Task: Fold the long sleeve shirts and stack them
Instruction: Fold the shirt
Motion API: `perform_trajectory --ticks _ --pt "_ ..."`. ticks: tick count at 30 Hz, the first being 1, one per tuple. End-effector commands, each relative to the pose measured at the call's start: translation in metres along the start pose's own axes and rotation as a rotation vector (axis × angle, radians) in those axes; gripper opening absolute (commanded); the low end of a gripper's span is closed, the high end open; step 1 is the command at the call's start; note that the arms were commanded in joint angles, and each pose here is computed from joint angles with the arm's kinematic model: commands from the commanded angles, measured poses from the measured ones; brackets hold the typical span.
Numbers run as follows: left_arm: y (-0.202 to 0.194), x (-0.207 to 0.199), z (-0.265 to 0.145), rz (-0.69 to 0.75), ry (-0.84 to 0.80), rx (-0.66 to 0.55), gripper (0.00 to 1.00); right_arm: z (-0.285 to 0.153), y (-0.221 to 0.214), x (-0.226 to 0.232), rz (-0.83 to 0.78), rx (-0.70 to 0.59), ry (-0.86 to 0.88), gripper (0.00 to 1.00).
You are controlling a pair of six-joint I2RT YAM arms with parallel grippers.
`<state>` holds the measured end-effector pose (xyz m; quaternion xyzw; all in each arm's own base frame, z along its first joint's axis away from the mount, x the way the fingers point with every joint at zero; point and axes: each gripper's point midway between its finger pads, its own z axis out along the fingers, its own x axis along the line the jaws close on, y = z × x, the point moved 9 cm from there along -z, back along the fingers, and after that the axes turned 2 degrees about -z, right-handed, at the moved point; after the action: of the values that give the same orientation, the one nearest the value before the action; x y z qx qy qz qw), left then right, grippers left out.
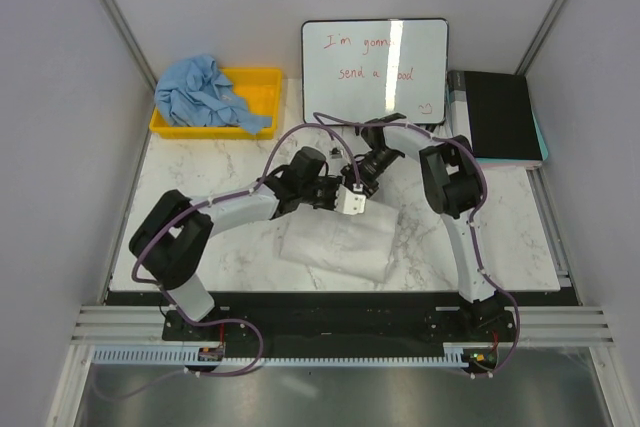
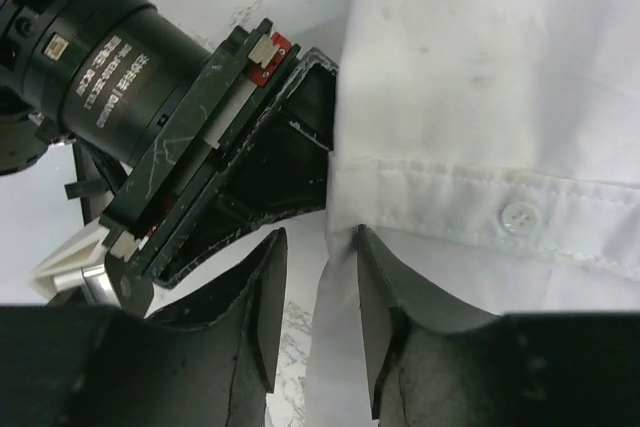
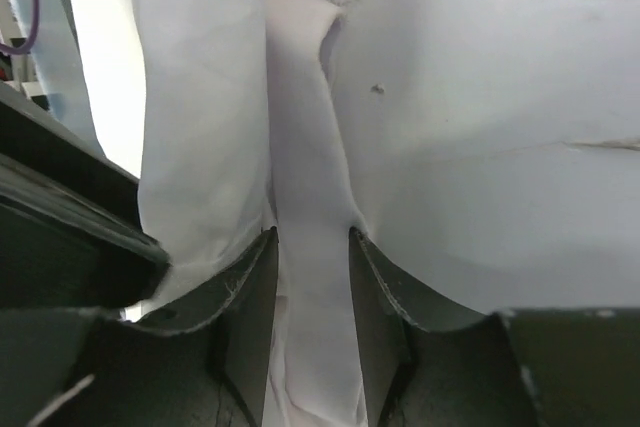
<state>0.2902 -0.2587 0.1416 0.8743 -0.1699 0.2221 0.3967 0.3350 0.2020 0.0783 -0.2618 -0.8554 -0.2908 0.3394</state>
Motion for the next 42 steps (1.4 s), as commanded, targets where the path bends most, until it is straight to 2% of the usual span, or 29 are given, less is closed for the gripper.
perform_trajectory --ticks 1,5,6,8,12,16,19,21,30,36,39,40,42 --pt "0.029 0.036 -0.037 -0.062 0.141 -0.027 0.45 -0.021 0.012 -0.008 -0.108 0.013 -0.114 0.45" --pt "0.028 0.040 -0.070 -0.240 0.089 -0.030 0.52 -0.055 0.028 0.005 -0.155 -0.033 -0.191 0.50" --pt "0.025 0.033 -0.076 -0.299 0.026 -0.035 0.56 -0.070 0.032 0.009 -0.160 -0.059 -0.223 0.53" --pt "0.014 0.037 -0.089 -0.432 0.014 -0.024 0.59 -0.088 0.032 0.012 -0.160 -0.084 -0.258 0.57" --pt "-0.008 0.023 -0.099 -0.669 -0.171 -0.033 0.64 -0.128 0.008 0.017 -0.109 -0.104 -0.293 0.66" --pt "-0.028 0.044 -0.096 -0.776 -0.216 -0.031 0.70 -0.131 -0.027 0.031 -0.053 -0.072 -0.209 0.72" --pt "-0.038 0.049 -0.084 -0.815 -0.252 -0.017 0.73 -0.124 -0.048 0.049 -0.029 -0.061 -0.167 0.84" --pt "-0.047 0.048 -0.075 -0.832 -0.269 0.003 0.74 -0.118 -0.058 0.051 -0.007 -0.052 -0.155 0.85" --pt "-0.075 0.049 -0.041 -0.885 -0.337 0.067 0.75 -0.090 -0.075 0.022 0.092 -0.032 -0.126 0.78" --pt "-0.086 0.039 -0.032 -0.935 -0.374 0.096 0.71 -0.088 -0.080 0.025 0.077 -0.003 -0.094 0.71" --pt "-0.088 0.037 -0.029 -0.946 -0.386 0.095 0.63 -0.088 -0.079 0.026 0.064 -0.008 -0.084 0.57" --pt "-0.088 0.037 -0.029 -0.949 -0.388 0.094 0.62 -0.088 -0.078 0.026 0.049 -0.010 -0.078 0.41" --pt "-0.089 0.037 -0.027 -0.960 -0.388 0.099 0.49 -0.088 -0.079 0.027 0.057 -0.003 -0.055 0.27"
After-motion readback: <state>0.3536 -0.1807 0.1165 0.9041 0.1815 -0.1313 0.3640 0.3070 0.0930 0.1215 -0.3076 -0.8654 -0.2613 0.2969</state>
